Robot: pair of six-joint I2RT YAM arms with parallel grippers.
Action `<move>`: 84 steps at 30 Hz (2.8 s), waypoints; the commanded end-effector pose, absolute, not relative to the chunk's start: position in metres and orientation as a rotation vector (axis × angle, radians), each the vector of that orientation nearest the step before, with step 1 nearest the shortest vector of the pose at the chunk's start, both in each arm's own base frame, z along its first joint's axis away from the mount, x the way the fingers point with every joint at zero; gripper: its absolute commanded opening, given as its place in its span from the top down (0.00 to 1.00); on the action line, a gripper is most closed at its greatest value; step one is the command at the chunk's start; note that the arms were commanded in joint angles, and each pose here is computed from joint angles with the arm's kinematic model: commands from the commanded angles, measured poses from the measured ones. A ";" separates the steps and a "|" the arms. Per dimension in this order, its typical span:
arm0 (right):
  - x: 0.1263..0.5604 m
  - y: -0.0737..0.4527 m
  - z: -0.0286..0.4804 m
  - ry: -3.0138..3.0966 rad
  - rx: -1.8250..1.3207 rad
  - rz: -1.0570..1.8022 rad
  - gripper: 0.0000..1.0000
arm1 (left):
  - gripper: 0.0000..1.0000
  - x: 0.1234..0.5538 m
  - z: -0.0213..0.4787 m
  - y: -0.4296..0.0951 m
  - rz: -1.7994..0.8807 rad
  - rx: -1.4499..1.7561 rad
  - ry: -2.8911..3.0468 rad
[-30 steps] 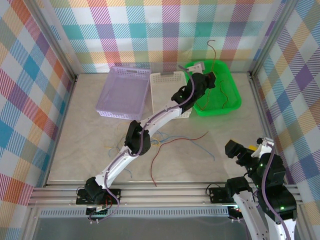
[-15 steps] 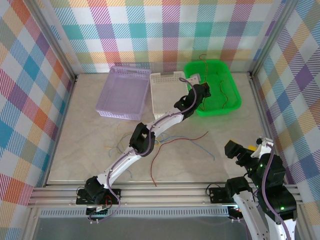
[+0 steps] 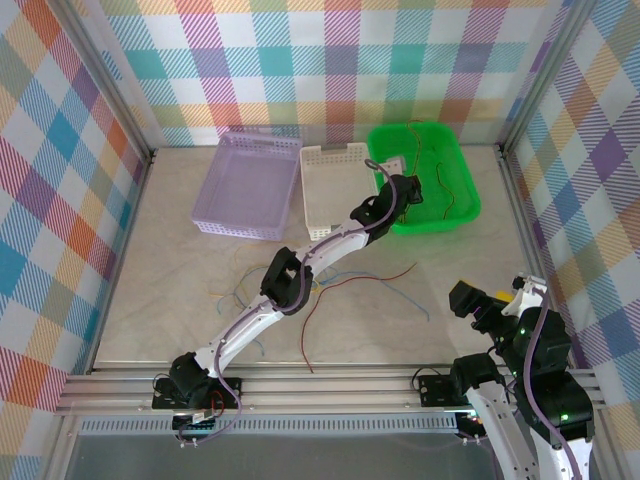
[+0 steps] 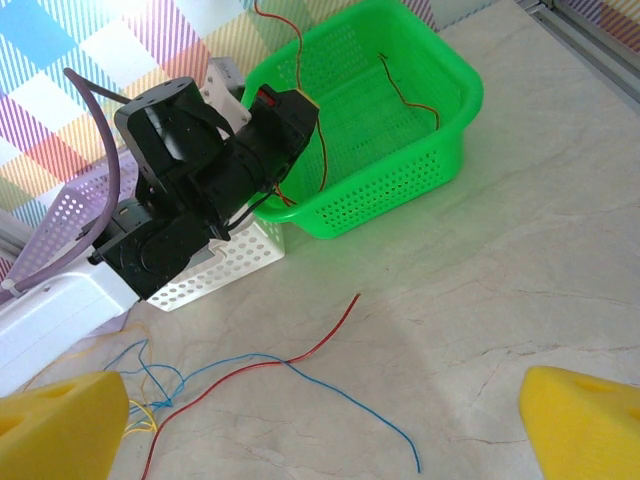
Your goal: Untangle the cables
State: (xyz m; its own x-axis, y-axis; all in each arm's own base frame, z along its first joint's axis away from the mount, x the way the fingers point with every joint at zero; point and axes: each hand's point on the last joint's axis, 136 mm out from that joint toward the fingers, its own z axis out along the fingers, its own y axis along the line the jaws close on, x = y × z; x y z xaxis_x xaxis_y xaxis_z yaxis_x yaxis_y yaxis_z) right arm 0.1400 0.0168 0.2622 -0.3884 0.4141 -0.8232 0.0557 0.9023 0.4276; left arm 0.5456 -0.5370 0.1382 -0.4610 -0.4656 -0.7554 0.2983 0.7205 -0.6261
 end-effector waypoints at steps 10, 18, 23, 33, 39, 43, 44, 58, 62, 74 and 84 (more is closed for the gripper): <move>0.139 0.017 0.262 1.934 0.316 0.393 0.00 | 0.91 0.535 0.179 -0.546 -0.930 -0.052 1.809; 0.140 0.017 0.262 1.935 0.315 0.393 0.00 | 0.78 0.533 0.200 -0.546 -0.941 -0.044 1.780; 0.140 0.017 0.262 1.938 0.314 0.391 0.00 | 0.67 0.533 0.218 -0.542 -0.948 -0.047 1.752; 0.143 0.018 0.261 1.943 0.308 0.381 0.00 | 0.27 0.509 0.336 -0.523 -0.941 0.077 1.642; 0.143 0.017 0.261 1.944 0.280 0.357 0.00 | 0.10 0.474 0.379 -0.507 -0.823 0.239 1.689; 0.146 0.020 0.260 1.951 0.253 0.360 0.00 | 0.04 0.449 0.378 -0.486 -0.654 0.332 1.806; 0.147 0.022 0.259 1.954 0.245 0.366 0.00 | 0.04 0.442 0.381 -0.479 -0.618 0.345 1.826; 0.160 0.038 0.256 2.030 0.160 0.393 0.00 | 0.00 0.343 0.365 -0.334 -0.328 0.361 1.928; 0.167 0.043 0.259 2.062 0.123 0.397 0.00 | 0.00 0.318 0.340 -0.286 -0.221 0.368 1.978; 0.208 0.078 0.234 2.403 0.085 0.458 0.00 | 0.00 0.295 0.259 -0.185 0.050 0.354 2.050; 0.211 0.186 0.170 2.560 -0.252 0.481 0.00 | 0.00 0.312 0.283 -0.132 0.210 0.156 2.068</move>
